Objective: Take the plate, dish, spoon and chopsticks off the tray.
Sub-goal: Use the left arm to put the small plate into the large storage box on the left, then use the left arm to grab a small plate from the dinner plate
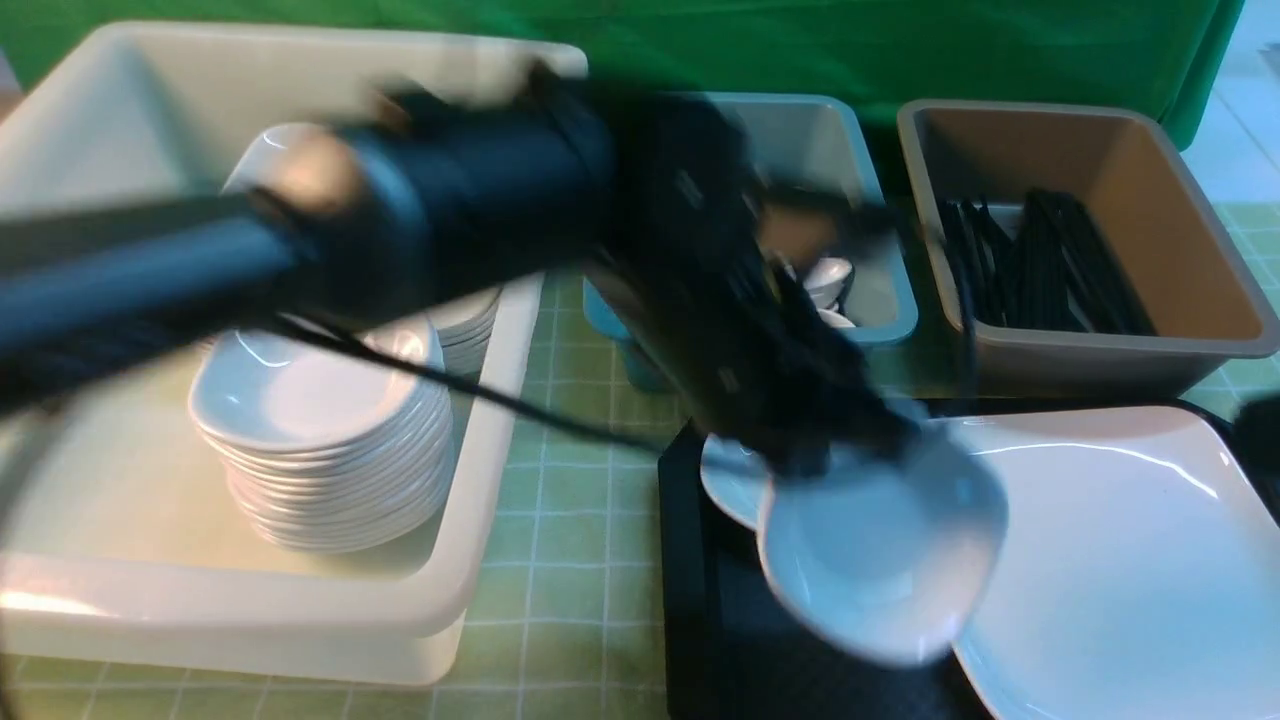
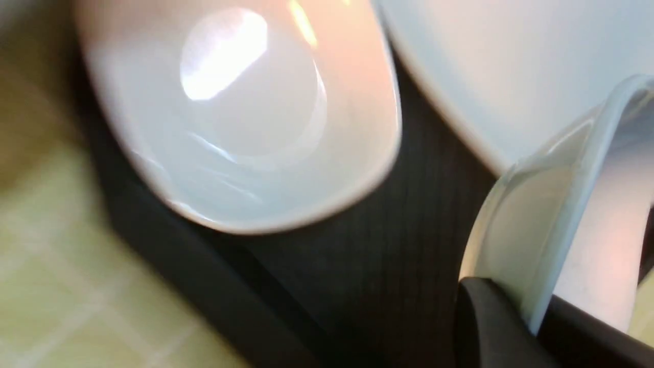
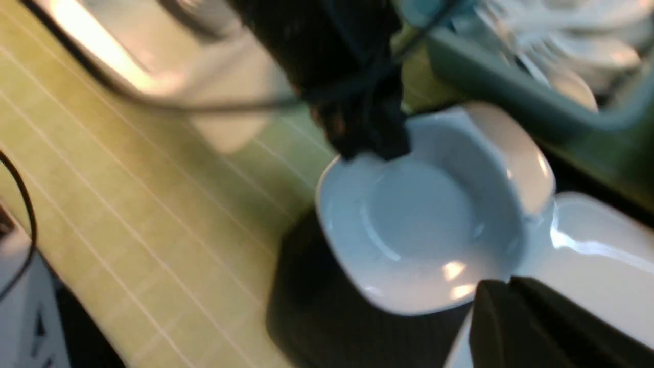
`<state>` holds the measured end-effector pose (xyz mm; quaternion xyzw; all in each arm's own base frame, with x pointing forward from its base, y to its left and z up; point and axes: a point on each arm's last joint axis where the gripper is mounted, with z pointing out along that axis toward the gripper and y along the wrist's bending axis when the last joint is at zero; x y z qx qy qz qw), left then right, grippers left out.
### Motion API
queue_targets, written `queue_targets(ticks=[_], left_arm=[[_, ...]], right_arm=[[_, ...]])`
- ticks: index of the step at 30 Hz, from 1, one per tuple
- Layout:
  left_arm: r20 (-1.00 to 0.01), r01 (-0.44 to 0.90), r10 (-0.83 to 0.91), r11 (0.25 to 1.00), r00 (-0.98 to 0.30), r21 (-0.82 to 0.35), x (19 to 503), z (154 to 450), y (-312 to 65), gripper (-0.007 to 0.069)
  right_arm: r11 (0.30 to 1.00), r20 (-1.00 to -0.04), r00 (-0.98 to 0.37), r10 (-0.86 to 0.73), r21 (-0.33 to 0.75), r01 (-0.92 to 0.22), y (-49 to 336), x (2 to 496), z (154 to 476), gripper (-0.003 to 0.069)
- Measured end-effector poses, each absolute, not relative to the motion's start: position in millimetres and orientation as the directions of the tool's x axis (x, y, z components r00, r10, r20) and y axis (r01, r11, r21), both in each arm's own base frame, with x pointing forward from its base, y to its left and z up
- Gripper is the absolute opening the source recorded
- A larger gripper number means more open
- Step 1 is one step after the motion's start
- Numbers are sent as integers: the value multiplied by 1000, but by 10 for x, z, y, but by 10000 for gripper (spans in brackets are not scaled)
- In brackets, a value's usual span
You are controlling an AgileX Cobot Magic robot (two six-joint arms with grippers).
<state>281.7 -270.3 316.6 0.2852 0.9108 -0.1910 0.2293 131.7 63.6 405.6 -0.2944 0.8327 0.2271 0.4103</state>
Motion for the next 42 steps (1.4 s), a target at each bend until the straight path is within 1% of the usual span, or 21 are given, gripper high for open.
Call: queue_targets(ticks=[2,4,5,8,9,10,15,16,18,19,24,28,30,33,35,36,37,38,39,40,42], left_arm=[[-592,539,320,809,-739,-236,2877,3594,-2251,7],[-614,499,270,834,-742,-237,2888,3760,-2003,7],[-634,444,209,864,-745,-237,2888,3925,-1702,7],[-665,303,69,921,-744,-243,2853,4116,-1104,7],[-666,291,58,925,-744,-245,2849,4123,-1063,7],[-665,212,-13,943,-747,-256,2814,4129,-797,7],[-613,-2,-188,957,-767,-290,2721,3862,-197,7],[-585,-60,-231,953,-777,-297,2729,3655,-25,7],[-575,-69,-238,951,-783,-301,2738,3582,12,7],[-558,-72,-234,952,-796,-296,2769,3445,65,7],[-524,-24,-177,958,-833,-286,2909,3167,67,15],[-519,-10,-155,963,-840,-271,3016,3048,83,109],[-528,-5,-129,973,-839,-230,3038,3025,114,202],[-578,12,-72,990,-813,-139,3059,3132,177,364],[-624,-1,-67,995,-779,-104,3056,3346,209,444],[-629,-1,-67,995,-775,-104,3054,3365,210,448],[-660,-5,-79,993,-747,-114,3025,3536,191,459],[-663,-2,-81,993,-744,-119,3021,3558,182,458],[-676,30,-68,991,-734,-131,2989,3670,104,440],[-683,78,-42,987,-729,-143,2953,3759,-33,399],[-686,210,46,965,-726,-158,2897,3818,-345,256]], right_arm=[[673,-839,-448,-309,139,-726,731,1476,4217,1],[652,-843,-433,-319,137,-746,783,1524,4282,1],[620,-853,-402,-333,123,-775,859,1575,4377,1],[537,-859,-340,-383,92,-838,1113,1725,4501,1],[537,-859,-340,-383,92,-838,1133,1739,4501,1],[508,-850,-334,-408,92,-856,1259,1828,4505,1],[388,-827,-293,-480,99,-916,1789,1997,4477,1],[337,-816,-279,-505,111,-935,1983,2035,4428,1],[319,-813,-275,-514,116,-941,2059,2042,4410,1],[285,-807,-264,-528,124,-950,2202,2045,4383,1],[259,-789,-275,-550,152,-954,2414,2108,4281,1],[269,-783,-280,-556,149,-952,2430,2130,4260,1],[287,-773,-278,-570,129,-949,2399,2136,4261,1],[331,-752,-277,-598,83,-940,2312,2122,4293,1],[415,-712,-308,-631,25,-909,2177,2107,4326,4],[423,-709,-311,-634,19,-906,2163,2106,4329,4],[478,-671,-338,-661,-29,-878,2038,2100,4345,6],[495,-663,-344,-665,-47,-867,2022,2101,4352,6],[548,-637,-370,-676,-99,-831,1895,2105,4368,7],[591,-623,-393,-676,-140,-794,1795,2112,4378,8],[664,-606,-447,-658,-187,-724,1609,2131,4364,8]])
